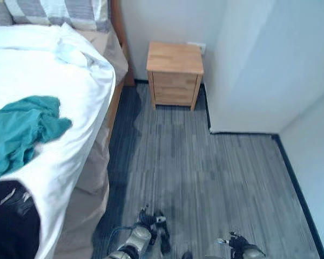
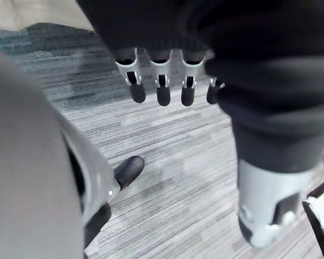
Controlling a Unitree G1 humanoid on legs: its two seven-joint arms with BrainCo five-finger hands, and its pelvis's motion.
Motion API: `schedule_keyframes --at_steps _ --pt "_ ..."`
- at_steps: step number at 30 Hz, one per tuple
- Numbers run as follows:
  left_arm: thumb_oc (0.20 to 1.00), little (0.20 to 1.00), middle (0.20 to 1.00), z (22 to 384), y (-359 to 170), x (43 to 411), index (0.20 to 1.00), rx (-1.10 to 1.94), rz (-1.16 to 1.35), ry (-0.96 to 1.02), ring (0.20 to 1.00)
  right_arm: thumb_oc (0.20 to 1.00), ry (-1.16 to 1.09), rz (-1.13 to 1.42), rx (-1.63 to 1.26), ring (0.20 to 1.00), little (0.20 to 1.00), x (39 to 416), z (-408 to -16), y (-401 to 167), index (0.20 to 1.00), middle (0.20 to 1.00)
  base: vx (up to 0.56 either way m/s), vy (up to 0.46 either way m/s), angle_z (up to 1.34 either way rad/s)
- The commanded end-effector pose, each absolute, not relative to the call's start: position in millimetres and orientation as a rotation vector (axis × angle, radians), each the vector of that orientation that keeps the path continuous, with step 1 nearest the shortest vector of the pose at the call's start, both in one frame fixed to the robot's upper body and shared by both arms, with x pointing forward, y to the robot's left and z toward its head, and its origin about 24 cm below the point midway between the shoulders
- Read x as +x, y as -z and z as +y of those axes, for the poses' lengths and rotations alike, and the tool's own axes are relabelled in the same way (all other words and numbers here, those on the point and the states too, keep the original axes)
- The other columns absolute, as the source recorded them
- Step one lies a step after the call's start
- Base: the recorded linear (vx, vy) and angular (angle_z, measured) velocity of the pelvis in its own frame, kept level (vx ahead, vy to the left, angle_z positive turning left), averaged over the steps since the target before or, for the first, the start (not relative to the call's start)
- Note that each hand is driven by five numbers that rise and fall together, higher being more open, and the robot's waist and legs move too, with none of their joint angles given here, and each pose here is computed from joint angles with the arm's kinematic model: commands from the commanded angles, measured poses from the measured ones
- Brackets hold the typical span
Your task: Tidy up the quilt and then pick up the clothes from the bed and put them into the laundry hamper.
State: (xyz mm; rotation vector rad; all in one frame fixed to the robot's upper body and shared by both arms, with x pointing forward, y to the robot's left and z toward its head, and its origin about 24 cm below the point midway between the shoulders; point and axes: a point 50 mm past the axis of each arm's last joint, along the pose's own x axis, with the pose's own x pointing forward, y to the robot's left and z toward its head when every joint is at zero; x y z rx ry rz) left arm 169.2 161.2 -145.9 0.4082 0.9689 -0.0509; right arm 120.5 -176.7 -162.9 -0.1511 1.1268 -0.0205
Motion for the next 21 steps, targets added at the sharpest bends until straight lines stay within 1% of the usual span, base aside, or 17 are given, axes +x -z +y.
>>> schedule_keyframes --at_steps 1,5,9,13,14,15,16,19,21 --pt "1.0 1.0 1.0 168.7 151.0 158.1 1.0 0.458 1.023 0.035 1.0 1.0 -0.022 1.105 -0.159 1.0 1.0 126.8 -166.0 161.6 1.0 1.0 0.28 -0.009 0.44" --pt "1.0 1.0 1.0 178.5 148.1 162.5 1.0 0.504 0.999 0.025 1.0 1.0 -0.006 1.109 -0.172 1.0 1.0 122.6 -168.3 162.5 1.0 1.0 0.45 -0.175 1.31" --pt "1.0 1.0 1.0 186.5 145.8 165.3 1.0 0.544 0.978 0.025 1.0 1.0 0.061 1.106 -0.113 1.0 1.0 124.9 -175.3 161.2 1.0 1.0 0.44 -0.322 1.25" --pt "1.0 1.0 1.0 193.7 150.3 152.2 1.0 0.554 1.016 0.023 1.0 1.0 0.084 1.132 -0.103 1.0 1.0 119.6 -180.5 162.8 1.0 1.0 0.34 -0.309 1.05" --pt "1.0 1.0 1.0 193.4 152.2 146.0 1.0 0.523 1.024 0.011 1.0 1.0 0.069 1.12 -0.143 1.0 1.0 122.4 -187.0 161.0 1.0 1.0 0.24 -0.582 0.53" --pt "1.0 1.0 1.0 185.4 150.1 152.5 1.0 0.484 0.996 0.006 1.0 1.0 0.083 1.074 -0.181 1.0 1.0 134.8 -193.6 155.8 1.0 1.0 0.24 -0.583 0.39" --pt "1.0 1.0 1.0 185.5 150.1 152.6 1.0 0.484 0.996 0.005 1.0 1.0 0.082 1.074 -0.18 1.0 1.0 134.9 -193.5 155.7 1.0 1.0 0.1 -0.414 0.49" --pt "1.0 1.0 1.0 177.6 148.3 157.6 1.0 0.471 0.969 0.024 1.0 1.0 0.076 1.052 -0.209 1.0 1.0 143.0 -195.4 152.5 1.0 1.0 0.21 -0.198 0.33" --pt "1.0 1.0 1.0 172.3 150.4 153.0 1.0 0.456 0.976 0.039 1.0 1.0 0.043 1.052 -0.24 1.0 1.0 143.6 -193.4 152.6 1.0 1.0 0.32 -0.068 -0.15"
